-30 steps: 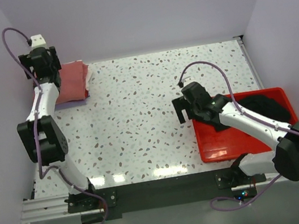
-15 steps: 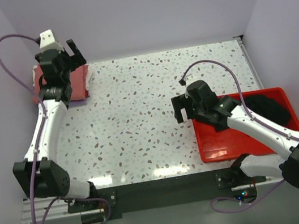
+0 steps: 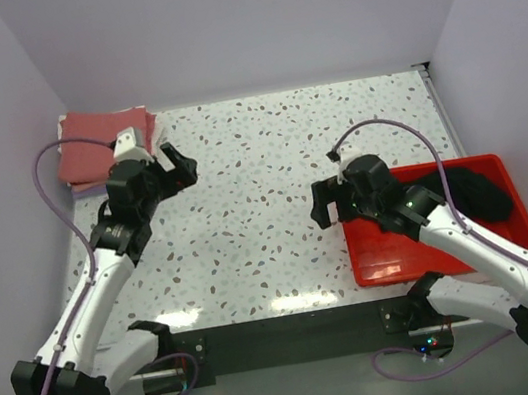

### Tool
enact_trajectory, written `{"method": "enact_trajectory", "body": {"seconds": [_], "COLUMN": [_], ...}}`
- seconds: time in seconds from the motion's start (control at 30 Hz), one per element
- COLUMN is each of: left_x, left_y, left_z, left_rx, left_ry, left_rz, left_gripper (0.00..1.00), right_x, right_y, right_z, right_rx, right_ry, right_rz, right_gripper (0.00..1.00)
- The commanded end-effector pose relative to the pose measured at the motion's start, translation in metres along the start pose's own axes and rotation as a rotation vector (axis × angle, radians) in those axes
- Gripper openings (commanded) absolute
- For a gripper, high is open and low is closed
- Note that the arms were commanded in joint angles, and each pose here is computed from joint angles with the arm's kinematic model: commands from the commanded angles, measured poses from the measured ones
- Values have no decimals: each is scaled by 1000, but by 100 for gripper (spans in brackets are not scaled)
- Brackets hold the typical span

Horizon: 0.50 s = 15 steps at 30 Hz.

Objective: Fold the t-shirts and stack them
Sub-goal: Reset both grippers

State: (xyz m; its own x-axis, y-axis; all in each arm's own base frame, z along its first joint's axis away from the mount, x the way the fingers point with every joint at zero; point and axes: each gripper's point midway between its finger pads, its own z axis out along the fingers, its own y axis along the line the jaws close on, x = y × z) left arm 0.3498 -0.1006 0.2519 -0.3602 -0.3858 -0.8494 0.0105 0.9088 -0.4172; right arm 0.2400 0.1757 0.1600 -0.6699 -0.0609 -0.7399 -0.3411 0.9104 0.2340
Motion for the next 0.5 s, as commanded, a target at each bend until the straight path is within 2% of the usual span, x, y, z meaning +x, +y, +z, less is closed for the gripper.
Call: {"method": "enact_trajectory", "body": {"seconds": [0.0, 0.23, 0.4, 0.47], "left_x": [39, 118, 149, 158], "left_y": [-8, 5, 34, 54], "left_z": [-17, -42, -55, -62], "left_rx": [61, 62, -46, -137], "left_ry": [69, 217, 259, 269], "left_rz": [-77, -127, -127, -120], "left_gripper": [100, 100, 100, 100], "right_x": [-1, 9, 14, 17], "right_y": [7, 6, 5, 5], "right_z": [2, 8, 15, 18], "right_rx": [-48, -49, -51, -54], "right_ry": [-37, -17, -22, -32], "right_rz": [25, 26, 56, 74], "right_gripper": [99, 99, 99, 99]}}
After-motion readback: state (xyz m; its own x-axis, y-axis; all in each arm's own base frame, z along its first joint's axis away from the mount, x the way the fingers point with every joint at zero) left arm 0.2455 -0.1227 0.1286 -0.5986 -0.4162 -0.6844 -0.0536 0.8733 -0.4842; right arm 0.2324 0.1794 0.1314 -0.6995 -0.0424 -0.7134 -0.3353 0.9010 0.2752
